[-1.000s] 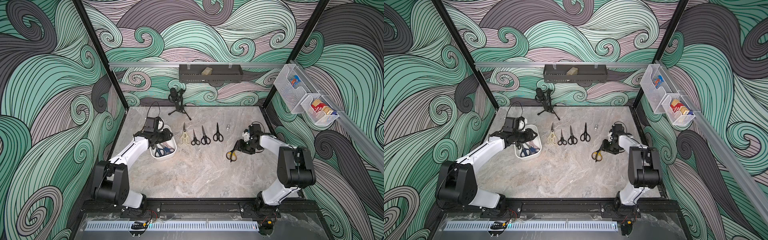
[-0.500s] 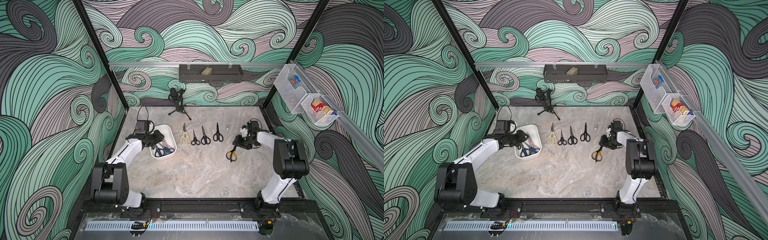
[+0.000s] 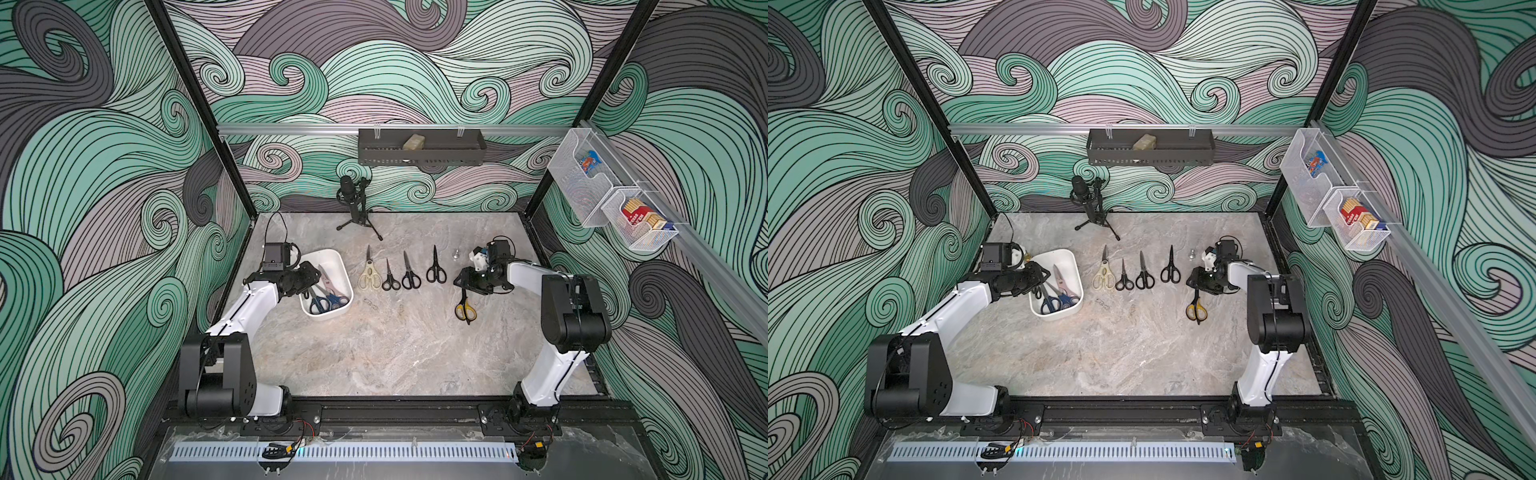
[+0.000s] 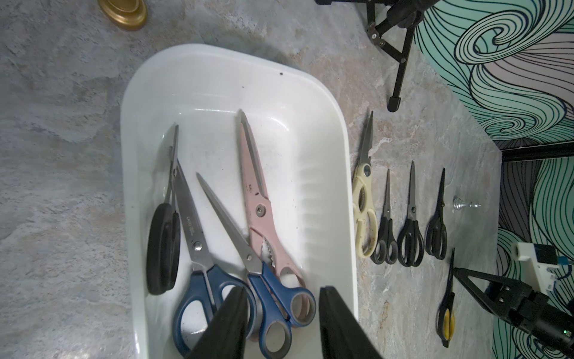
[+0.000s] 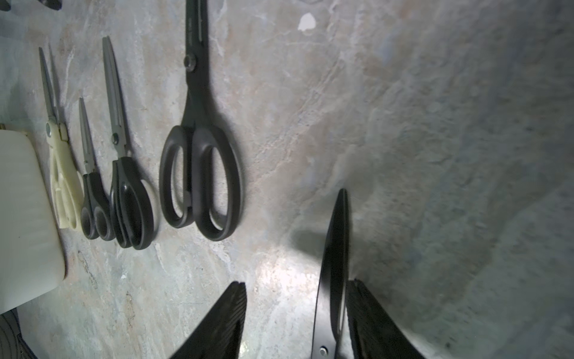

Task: Take the scissors out of the storage box
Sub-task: Place the scissors at the center of the board, then pick up the scissors from the storage box.

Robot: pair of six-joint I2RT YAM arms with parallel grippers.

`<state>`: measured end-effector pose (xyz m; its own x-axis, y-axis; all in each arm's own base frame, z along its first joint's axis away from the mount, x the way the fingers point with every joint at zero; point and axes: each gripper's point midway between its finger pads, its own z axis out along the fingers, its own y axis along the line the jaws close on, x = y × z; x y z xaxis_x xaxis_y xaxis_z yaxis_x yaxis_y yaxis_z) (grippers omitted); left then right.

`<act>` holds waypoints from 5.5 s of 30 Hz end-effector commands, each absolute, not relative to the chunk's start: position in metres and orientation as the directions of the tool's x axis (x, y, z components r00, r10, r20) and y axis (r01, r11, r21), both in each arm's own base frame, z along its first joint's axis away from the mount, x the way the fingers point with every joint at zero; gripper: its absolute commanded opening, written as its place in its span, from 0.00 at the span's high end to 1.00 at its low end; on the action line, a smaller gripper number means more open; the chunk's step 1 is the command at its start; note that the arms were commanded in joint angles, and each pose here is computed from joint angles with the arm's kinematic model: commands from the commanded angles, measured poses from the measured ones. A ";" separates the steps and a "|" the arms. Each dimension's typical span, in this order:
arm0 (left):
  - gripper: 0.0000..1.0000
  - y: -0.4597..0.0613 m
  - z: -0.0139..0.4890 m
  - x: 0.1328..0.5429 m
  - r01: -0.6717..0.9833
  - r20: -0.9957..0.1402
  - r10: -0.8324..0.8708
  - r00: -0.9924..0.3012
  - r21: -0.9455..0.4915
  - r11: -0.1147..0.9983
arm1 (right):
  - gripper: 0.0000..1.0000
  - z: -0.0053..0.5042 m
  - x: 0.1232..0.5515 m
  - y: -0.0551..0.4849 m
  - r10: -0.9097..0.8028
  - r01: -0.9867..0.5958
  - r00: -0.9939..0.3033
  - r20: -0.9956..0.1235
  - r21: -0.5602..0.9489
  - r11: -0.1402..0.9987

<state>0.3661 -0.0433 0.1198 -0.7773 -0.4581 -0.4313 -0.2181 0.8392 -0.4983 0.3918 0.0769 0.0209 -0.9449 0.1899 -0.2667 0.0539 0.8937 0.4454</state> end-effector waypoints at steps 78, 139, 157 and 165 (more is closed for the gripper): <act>0.63 -0.058 0.029 0.353 -0.273 -0.249 -0.316 -0.916 -0.191 0.943 | 0.44 0.065 0.378 0.123 0.173 0.003 -0.941 -0.290 0.506 0.862; 1.00 -0.097 0.104 0.356 -0.211 -0.302 -0.375 -0.876 -0.461 0.862 | 0.45 0.146 0.346 0.330 -0.180 -0.479 -0.866 -0.467 0.668 0.569; 1.00 -0.192 0.144 0.349 0.019 -0.335 -0.254 -0.907 -0.637 0.771 | 0.44 0.148 0.340 0.356 -0.199 -0.491 -0.862 -0.467 0.669 0.558; 1.00 -0.203 0.150 0.352 0.034 -0.351 -0.264 -0.898 -0.655 0.755 | 0.45 0.151 0.347 0.367 -0.183 -0.480 -0.869 -0.460 0.689 0.543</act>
<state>0.3426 -0.1934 0.1244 -0.9223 -0.2526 -0.2926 -0.0173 0.7832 -0.6215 0.3431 0.3585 0.1469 -0.8716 -0.1891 -0.4523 -0.4749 0.5549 0.6830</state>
